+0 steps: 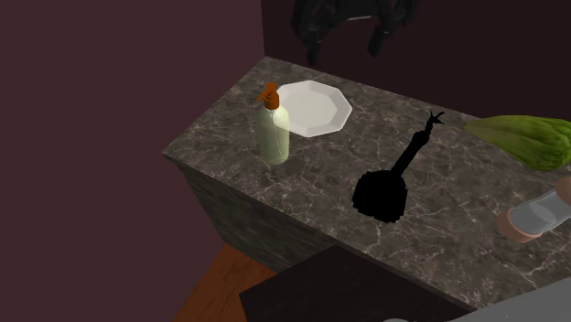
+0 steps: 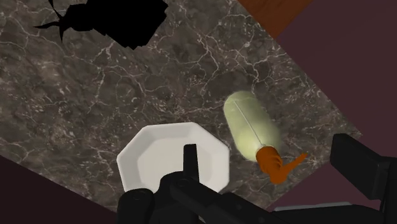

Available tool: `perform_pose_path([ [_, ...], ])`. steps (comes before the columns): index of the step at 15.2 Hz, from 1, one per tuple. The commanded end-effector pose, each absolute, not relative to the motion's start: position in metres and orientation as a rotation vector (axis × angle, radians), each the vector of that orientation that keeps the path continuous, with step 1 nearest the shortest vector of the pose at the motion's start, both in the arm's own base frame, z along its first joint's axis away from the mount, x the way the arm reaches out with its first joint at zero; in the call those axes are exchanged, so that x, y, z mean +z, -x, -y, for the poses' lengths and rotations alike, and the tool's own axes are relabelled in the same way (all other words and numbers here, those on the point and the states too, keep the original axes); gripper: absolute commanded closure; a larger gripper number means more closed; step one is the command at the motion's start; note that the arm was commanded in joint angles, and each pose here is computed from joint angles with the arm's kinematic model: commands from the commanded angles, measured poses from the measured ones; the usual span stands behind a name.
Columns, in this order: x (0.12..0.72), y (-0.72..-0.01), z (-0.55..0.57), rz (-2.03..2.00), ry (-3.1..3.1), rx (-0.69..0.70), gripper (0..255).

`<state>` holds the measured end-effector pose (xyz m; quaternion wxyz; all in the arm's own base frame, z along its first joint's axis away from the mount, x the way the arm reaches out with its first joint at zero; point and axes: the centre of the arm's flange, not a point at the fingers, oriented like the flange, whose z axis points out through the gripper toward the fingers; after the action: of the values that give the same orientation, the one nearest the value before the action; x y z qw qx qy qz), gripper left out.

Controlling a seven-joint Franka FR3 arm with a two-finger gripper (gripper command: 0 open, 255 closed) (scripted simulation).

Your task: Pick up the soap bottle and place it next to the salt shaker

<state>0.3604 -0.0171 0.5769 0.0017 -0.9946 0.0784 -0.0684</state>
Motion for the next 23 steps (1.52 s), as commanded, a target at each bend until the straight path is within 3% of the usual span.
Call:
perform_pose_path([
  [1,0.561,-0.379,0.012,-0.248,3.119,-0.223,0],
  [15,0.454,-0.514,-0.030,-0.259,3.109,-0.257,0],
  [23,0.414,-0.521,-0.030,-0.259,3.109,-0.257,0],
])
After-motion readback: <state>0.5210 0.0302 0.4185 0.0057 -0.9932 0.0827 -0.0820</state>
